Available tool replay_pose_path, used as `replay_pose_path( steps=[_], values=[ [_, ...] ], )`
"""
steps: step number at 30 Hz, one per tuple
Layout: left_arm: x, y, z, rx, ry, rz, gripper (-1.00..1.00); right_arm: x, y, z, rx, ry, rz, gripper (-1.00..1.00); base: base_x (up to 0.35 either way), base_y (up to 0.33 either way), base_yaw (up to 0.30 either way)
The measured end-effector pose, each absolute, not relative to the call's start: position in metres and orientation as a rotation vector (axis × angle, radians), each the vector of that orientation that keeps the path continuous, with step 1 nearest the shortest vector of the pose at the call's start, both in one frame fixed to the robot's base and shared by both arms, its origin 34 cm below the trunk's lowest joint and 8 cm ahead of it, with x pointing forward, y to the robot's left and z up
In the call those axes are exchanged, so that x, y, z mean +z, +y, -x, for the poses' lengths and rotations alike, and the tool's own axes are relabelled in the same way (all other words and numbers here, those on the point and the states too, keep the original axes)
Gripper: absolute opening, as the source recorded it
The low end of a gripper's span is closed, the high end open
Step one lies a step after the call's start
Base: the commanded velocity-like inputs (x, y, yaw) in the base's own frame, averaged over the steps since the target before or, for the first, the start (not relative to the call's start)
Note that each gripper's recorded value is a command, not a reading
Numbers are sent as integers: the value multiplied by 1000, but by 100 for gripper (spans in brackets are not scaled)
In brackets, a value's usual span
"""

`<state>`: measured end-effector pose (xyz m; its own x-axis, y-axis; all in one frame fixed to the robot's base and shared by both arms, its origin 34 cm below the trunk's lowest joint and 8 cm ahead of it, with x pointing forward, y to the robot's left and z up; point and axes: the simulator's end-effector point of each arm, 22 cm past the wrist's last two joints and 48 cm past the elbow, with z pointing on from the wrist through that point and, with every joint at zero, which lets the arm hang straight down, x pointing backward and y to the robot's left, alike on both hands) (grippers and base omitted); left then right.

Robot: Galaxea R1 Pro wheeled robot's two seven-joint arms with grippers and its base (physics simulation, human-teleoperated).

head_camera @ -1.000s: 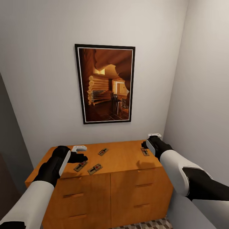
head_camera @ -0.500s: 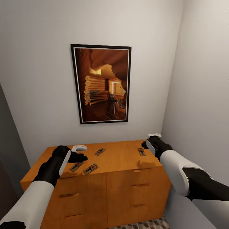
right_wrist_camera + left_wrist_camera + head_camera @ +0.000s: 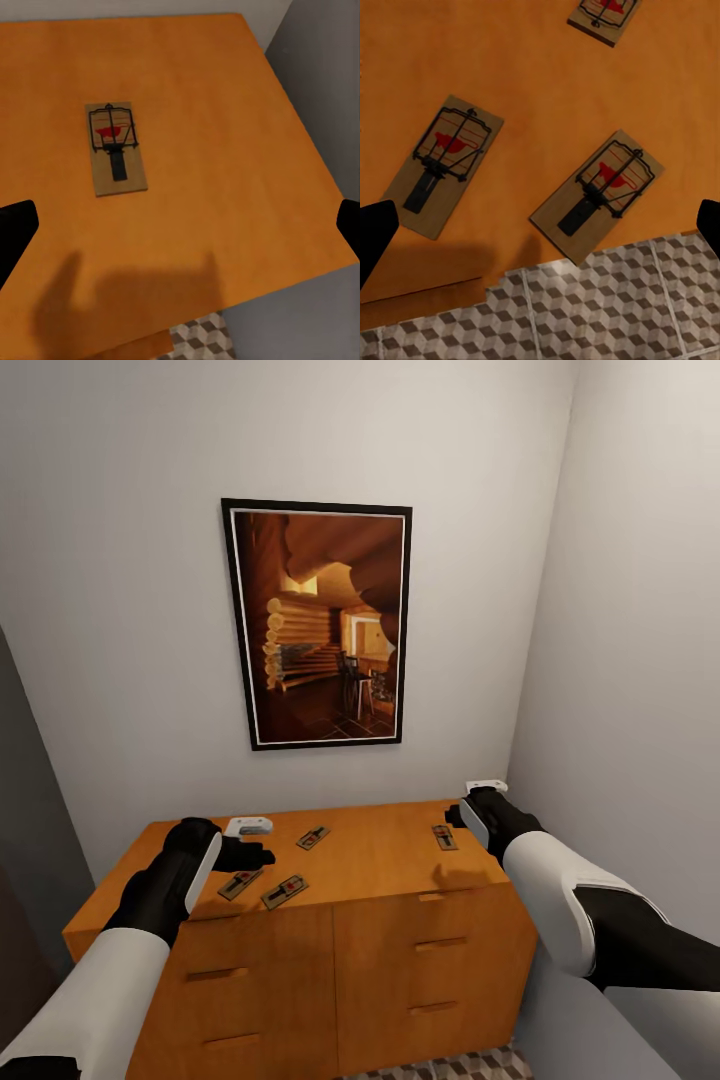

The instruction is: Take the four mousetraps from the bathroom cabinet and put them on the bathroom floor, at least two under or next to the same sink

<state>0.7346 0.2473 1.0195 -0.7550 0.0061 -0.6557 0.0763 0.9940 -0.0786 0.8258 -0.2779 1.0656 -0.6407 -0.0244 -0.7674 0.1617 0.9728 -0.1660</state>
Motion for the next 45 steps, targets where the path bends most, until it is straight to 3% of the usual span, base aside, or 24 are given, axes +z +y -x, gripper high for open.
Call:
replay_pose_path(
  steps=[45],
  values=[
    [1019, 246, -734, -135, 2425, -56, 100, 1049, -279, -821, -279, 2266, -88, 100, 0, 0, 0]
  ],
)
